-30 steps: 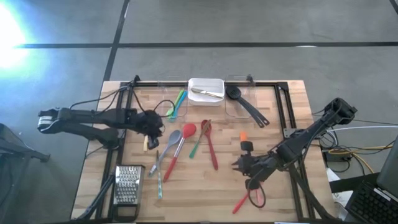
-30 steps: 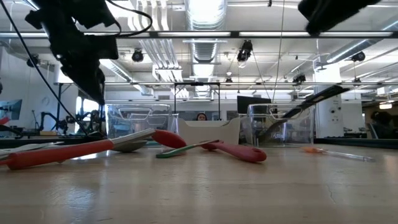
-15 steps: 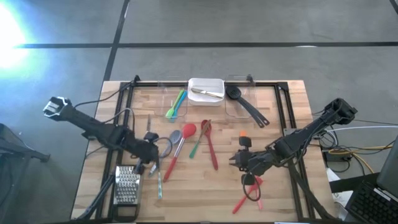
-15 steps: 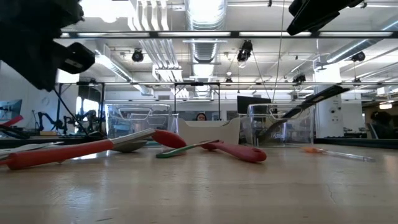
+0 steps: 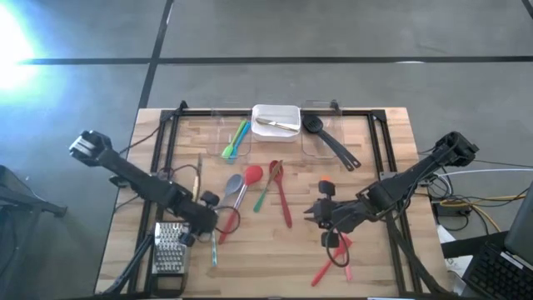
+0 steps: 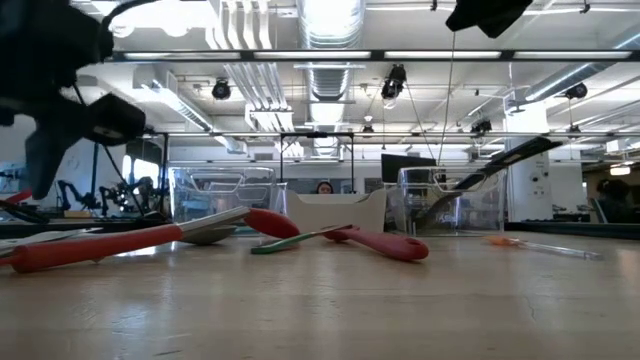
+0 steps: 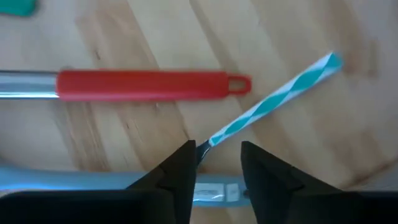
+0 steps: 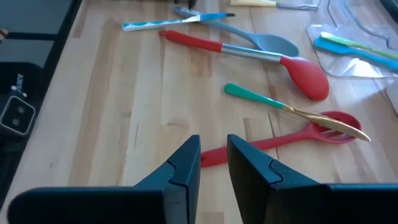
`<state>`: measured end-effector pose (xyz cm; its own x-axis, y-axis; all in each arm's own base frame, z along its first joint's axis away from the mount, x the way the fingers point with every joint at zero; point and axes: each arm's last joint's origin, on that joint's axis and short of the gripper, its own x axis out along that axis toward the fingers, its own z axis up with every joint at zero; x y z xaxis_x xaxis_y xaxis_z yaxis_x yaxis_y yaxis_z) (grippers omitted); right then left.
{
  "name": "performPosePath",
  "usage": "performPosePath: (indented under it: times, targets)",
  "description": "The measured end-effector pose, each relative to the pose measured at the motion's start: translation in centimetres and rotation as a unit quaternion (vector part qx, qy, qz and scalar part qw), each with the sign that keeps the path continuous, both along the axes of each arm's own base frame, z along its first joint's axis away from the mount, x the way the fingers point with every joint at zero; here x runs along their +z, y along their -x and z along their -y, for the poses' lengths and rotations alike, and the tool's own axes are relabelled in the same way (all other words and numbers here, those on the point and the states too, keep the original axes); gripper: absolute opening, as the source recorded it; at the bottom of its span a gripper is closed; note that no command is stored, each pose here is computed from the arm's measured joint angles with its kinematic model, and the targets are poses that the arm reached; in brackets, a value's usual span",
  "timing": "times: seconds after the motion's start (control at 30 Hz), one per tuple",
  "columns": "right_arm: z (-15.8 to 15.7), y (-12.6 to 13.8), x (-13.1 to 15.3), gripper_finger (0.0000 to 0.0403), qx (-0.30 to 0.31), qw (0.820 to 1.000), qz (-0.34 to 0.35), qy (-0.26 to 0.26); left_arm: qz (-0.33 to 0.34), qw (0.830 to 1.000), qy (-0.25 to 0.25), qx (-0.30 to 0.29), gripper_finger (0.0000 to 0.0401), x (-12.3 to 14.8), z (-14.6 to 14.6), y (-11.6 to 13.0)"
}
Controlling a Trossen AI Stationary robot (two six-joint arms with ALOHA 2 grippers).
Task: Pick & Place Kitchen Items
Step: Put the blue and white knife into the white bin
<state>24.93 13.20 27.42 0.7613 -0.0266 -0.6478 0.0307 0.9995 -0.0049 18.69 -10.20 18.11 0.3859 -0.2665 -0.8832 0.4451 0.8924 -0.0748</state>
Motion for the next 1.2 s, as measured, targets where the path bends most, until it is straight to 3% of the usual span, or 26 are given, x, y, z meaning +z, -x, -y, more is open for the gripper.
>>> performPosePath:
  times: [0.27, 0.67, 0.8, 1.03, 1.2]
  targets:
    - [-0.1, -0.1, 0.4, 0.007, 0.0, 1.0, 0.005, -0.004, -0.028, 0.998, -0.034, -0.038, 0.0162, -1.5, 0.8, -1.5]
    - [0.0, 0.0, 0.1, 0.0079, 0.001, 1.0, 0.001, -0.001, -0.056, 0.992, -0.07, -0.09, 0.0157, -3.7, 1.4, -2.6]
    - [0.0, 0.0, 0.1, 0.0072, 0.001, 1.0, 0.001, -0.001, -0.051, 0.99, -0.077, -0.109, 0.0129, -3.5, 1.5, -2.9]
    - [0.0, 0.0, 0.1, 0.0063, 0.0, 1.0, 0.001, -0.001, -0.041, 0.988, -0.073, -0.127, 0.0029, -3.0, 1.7, -3.1]
    - [0.0, 0.0, 0.1, 0.0066, 0.001, 1.0, 0.001, 0.0, -0.038, 0.987, -0.071, -0.137, 0.0023, -2.7, 1.9, -3.4]
